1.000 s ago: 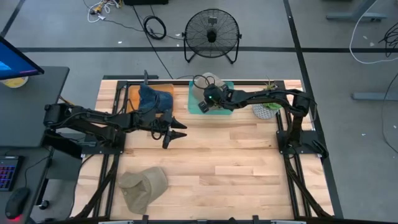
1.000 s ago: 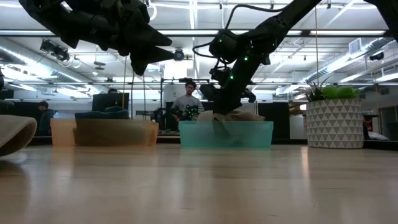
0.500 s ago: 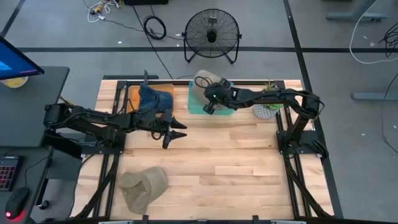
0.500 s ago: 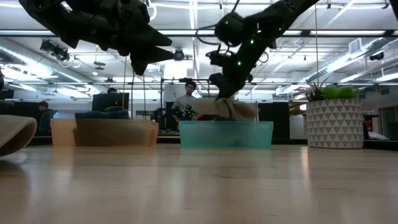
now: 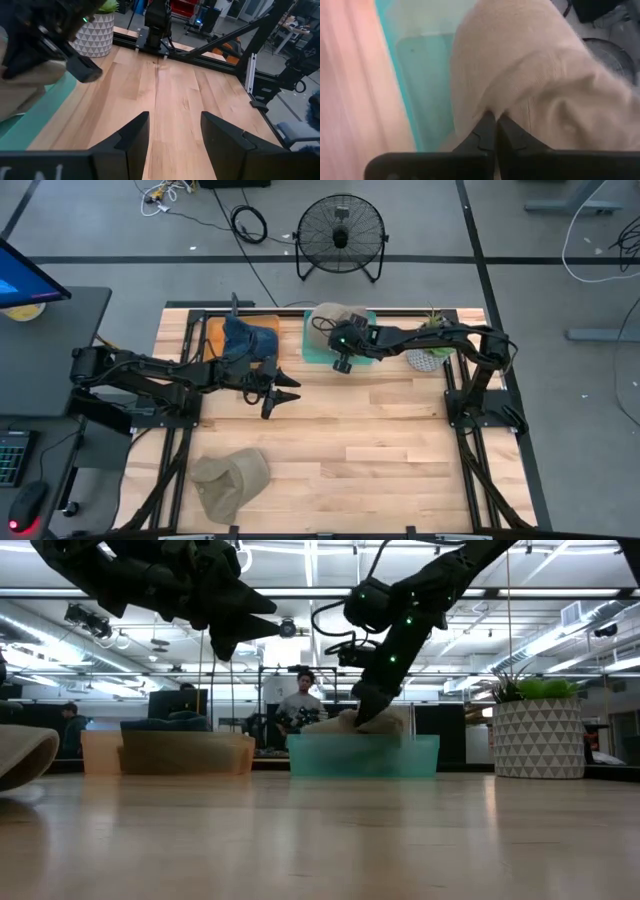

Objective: Pick & Place hat
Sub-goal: Put the right brown cap into the green bin, then put the brown cap into the green bin

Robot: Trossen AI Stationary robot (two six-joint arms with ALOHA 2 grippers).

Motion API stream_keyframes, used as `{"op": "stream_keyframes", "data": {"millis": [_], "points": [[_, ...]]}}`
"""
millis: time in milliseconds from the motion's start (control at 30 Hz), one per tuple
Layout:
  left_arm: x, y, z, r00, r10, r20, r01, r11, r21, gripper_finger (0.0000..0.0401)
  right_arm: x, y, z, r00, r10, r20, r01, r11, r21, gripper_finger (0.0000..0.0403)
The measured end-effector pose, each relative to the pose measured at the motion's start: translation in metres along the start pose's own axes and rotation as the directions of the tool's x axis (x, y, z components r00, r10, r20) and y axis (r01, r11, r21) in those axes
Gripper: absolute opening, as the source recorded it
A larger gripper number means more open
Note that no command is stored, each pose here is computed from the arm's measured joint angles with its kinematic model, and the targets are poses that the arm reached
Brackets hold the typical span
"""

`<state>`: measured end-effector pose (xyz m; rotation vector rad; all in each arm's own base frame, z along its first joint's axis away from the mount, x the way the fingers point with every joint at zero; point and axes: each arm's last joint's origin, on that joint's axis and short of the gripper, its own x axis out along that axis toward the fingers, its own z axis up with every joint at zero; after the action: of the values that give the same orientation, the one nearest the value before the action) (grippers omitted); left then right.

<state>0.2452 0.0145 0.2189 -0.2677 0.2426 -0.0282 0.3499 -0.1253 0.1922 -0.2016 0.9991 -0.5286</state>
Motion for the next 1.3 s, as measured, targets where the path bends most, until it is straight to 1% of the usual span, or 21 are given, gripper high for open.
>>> {"op": "stream_keyframes", "data": {"millis": [100,167,233,433,600,700,800,933,1067,1133,1200,1233,1300], "points": [[0.000,0.000,0.000,1.000,0.000,0.001,0.000,1.000,0.000,0.0181,0.003,0.002,-0.005,1.000,0.006,0.000,-0.006,1.000,0.010,0.0005],[0.000,0.000,0.000,1.000,0.000,0.001,0.000,1.000,-0.001,0.0181,0.004,0.001,-0.008,1.000,0.005,-0.009,-0.005,1.000,0.004,0.0013],[0.000,0.000,0.000,1.000,0.000,0.001,0.000,1.000,-0.005,0.0181,0.006,-0.002,-0.007,1.000,0.000,0.012,0.000,1.000,-0.006,0.0023],[0.000,0.000,0.000,1.000,0.000,0.001,0.000,1.000,-0.017,0.0181,0.010,-0.015,-0.001,0.995,-0.041,0.090,0.036,0.997,0.061,0.0068],[0.000,0.000,0.000,1.000,0.000,0.001,0.000,0.999,-0.040,0.0181,0.010,-0.014,-0.004,0.998,-0.033,0.060,0.030,0.998,0.050,0.0106],[0.000,0.000,0.000,1.000,0.000,0.001,0.000,0.998,-0.062,0.0181,0.003,-0.009,-0.003,0.998,-0.019,0.056,0.017,0.999,0.031,0.0123],[0.000,0.000,0.001,1.000,-0.002,0.012,0.003,0.998,-0.061,0.0181,-0.015,-0.001,0.001,0.997,0.005,0.072,-0.004,1.000,-0.003,0.0134],[0.000,0.002,0.006,1.000,0.008,0.030,-0.009,0.999,0.045,0.0181,-0.048,0.011,0.008,0.991,0.039,0.128,-0.034,0.999,-0.040,0.0137],[0.002,0.001,0.020,0.998,0.004,0.064,-0.010,0.995,0.102,0.0181,-0.087,0.022,0.010,0.979,0.085,0.183,-0.075,0.995,-0.061,0.0134],[0.003,-0.004,0.029,0.998,-0.029,0.057,0.018,0.983,0.184,0.0181,-0.104,0.027,0.010,0.969,0.138,0.206,-0.126,0.990,-0.070,0.0131],[0.005,-0.011,0.038,0.998,-0.067,0.013,0.060,0.951,0.303,0.0181,-0.117,0.031,0.010,0.950,0.204,0.236,-0.188,0.978,-0.088,0.0128],[0.005,-0.015,0.040,0.997,-0.071,-0.034,0.078,0.933,0.351,0.0181,-0.123,0.033,0.010,0.940,0.233,0.251,-0.215,0.972,-0.100,0.0127],[0.005,-0.024,0.046,0.987,-0.068,-0.148,0.123,0.908,0.400,0.0181,-0.130,0.035,0.011,0.922,0.276,0.273,-0.255,0.960,-0.113,0.0125]]}}
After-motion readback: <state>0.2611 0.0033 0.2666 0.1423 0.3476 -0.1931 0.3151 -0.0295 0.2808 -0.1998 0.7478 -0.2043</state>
